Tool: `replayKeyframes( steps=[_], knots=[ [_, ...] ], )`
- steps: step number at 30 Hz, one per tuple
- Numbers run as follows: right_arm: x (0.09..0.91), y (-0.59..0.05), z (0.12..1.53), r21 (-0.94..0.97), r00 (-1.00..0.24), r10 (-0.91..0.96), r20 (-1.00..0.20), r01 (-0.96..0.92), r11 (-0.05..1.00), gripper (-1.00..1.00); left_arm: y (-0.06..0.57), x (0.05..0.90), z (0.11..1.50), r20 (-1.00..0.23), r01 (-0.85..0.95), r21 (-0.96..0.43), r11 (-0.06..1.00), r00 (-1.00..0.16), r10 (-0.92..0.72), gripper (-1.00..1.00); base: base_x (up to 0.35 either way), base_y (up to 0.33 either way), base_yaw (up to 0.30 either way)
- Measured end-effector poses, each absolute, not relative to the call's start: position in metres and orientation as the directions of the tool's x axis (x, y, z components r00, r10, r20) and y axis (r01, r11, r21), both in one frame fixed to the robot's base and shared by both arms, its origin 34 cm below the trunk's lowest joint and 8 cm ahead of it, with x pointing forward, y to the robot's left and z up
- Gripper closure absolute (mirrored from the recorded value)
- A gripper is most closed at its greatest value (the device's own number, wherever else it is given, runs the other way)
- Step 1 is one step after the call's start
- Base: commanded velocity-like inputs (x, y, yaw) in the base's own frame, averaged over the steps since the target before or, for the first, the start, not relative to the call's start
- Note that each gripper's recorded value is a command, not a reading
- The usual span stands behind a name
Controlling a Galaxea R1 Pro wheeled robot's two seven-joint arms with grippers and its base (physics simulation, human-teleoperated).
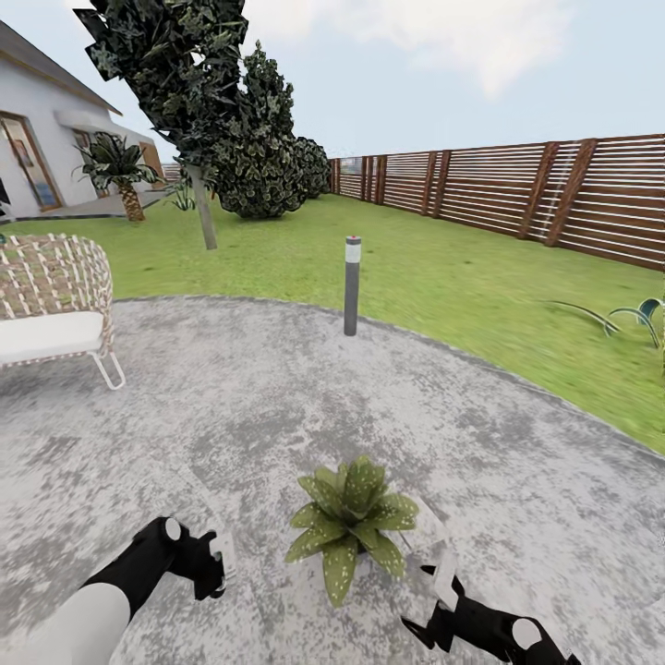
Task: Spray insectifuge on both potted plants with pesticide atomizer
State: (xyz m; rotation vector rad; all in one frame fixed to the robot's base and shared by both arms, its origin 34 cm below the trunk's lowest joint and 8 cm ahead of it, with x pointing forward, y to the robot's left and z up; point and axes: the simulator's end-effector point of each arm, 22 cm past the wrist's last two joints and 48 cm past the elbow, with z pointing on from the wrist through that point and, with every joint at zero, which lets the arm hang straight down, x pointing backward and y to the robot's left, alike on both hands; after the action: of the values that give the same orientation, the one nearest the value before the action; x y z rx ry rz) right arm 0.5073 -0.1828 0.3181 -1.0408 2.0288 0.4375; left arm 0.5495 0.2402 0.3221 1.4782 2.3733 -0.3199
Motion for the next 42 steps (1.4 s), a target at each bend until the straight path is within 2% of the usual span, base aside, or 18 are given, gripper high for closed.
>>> replayKeyframes(
  steps=[9, 21, 39, 42],
  knots=[
    [0.513, -0.184, 0.322, -0.065, -0.333, -0.524, -0.784, -0.796, 0.602, -1.00, 0.227, 0.549, 0.322, -0.400, 0.903, -0.023, 0.429, -0.402, 0.824, 1.00, -0.257, -0.138, 0.000],
    [0.512, -0.184, 0.322, -0.064, -0.333, -0.525, -0.783, -0.796, 0.601, -1.00, 0.226, 0.550, 0.323, -0.402, 0.903, -0.022, 0.430, -0.402, 0.823, 1.00, -0.261, -0.011, 0.000],
    [0.515, -0.165, 0.326, -0.047, -0.335, -0.510, -0.792, -0.799, 0.599, -1.00, 0.190, 0.553, 0.327, -0.435, 0.909, -0.041, 0.414, -0.390, 0.812, 1.00, -0.014, 0.000, 0.000],
    [0.534, -0.161, 0.338, -0.065, -0.308, -0.509, -0.804, -0.806, 0.589, -1.00, 0.185, 0.541, 0.329, -0.434, 0.917, -0.095, 0.386, -0.388, 0.813, 1.00, 0.000, 0.000, 0.000]
  ],
)
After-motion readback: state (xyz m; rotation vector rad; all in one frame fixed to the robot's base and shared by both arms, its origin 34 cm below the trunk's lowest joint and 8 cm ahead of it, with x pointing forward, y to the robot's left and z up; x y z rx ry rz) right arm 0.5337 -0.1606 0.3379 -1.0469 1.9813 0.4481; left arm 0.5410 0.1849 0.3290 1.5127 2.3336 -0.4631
